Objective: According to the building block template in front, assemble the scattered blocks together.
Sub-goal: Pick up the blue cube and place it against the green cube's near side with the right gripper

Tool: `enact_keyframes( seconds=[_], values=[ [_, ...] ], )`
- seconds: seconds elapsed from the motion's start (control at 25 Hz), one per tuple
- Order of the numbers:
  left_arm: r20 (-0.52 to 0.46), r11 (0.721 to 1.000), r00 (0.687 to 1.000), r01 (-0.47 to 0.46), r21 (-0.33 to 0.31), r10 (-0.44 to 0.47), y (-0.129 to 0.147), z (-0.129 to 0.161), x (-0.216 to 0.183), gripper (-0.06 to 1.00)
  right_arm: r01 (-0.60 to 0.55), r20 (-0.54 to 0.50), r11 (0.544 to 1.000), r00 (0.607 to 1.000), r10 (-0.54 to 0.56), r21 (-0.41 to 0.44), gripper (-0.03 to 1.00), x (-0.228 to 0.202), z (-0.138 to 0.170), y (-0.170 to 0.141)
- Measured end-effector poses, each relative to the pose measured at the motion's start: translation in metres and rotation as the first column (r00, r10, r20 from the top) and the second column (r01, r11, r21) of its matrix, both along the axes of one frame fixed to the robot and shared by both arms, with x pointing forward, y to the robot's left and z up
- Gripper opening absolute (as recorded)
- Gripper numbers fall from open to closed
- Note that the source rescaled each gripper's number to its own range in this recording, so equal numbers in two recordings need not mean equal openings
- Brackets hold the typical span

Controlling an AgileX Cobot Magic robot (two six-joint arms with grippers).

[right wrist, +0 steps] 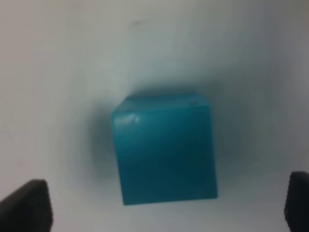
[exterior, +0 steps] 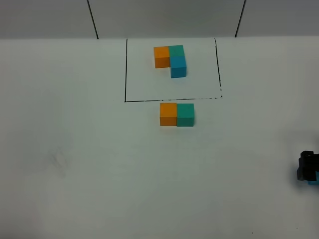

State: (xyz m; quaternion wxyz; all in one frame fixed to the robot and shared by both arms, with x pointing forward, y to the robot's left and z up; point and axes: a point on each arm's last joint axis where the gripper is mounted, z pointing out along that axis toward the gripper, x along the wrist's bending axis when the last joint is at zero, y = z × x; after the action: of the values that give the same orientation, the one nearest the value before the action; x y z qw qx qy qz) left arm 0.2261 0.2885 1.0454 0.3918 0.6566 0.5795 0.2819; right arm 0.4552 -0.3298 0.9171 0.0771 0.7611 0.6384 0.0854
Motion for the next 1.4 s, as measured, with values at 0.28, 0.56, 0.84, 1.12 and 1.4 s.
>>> enact_keyframes(
  seconds=[0.28,0.56,0.84,1.12,1.4],
  values=[
    [0.0,1.0,1.0,0.0,0.0,0.0,0.0,0.0,0.0,0.61,0.002,-0.017,1.0,1.0,-0.002,0.005,0.57,0.005,-0.013,0.001],
    [0.0,1.0,1.0,0.0,0.0,0.0,0.0,0.0,0.0,0.61,0.026,-0.042,0.999,0.999,-0.024,0.036,0.0,0.008,-0.009,0.006],
    [0.0,1.0,1.0,0.0,0.0,0.0,0.0,0.0,0.0,0.61,0.029,-0.076,0.998,0.997,-0.024,0.064,0.0,0.029,0.018,0.071],
    [0.0,1.0,1.0,0.0,0.0,0.0,0.0,0.0,0.0,0.61,0.002,-0.018,0.999,1.0,-0.003,-0.044,0.0,0.033,0.035,0.163],
    [0.0,1.0,1.0,0.0,0.0,0.0,0.0,0.0,0.0,0.61,-0.049,-0.045,0.994,0.998,0.045,-0.097,0.0,0.064,0.018,0.225]
  ],
)
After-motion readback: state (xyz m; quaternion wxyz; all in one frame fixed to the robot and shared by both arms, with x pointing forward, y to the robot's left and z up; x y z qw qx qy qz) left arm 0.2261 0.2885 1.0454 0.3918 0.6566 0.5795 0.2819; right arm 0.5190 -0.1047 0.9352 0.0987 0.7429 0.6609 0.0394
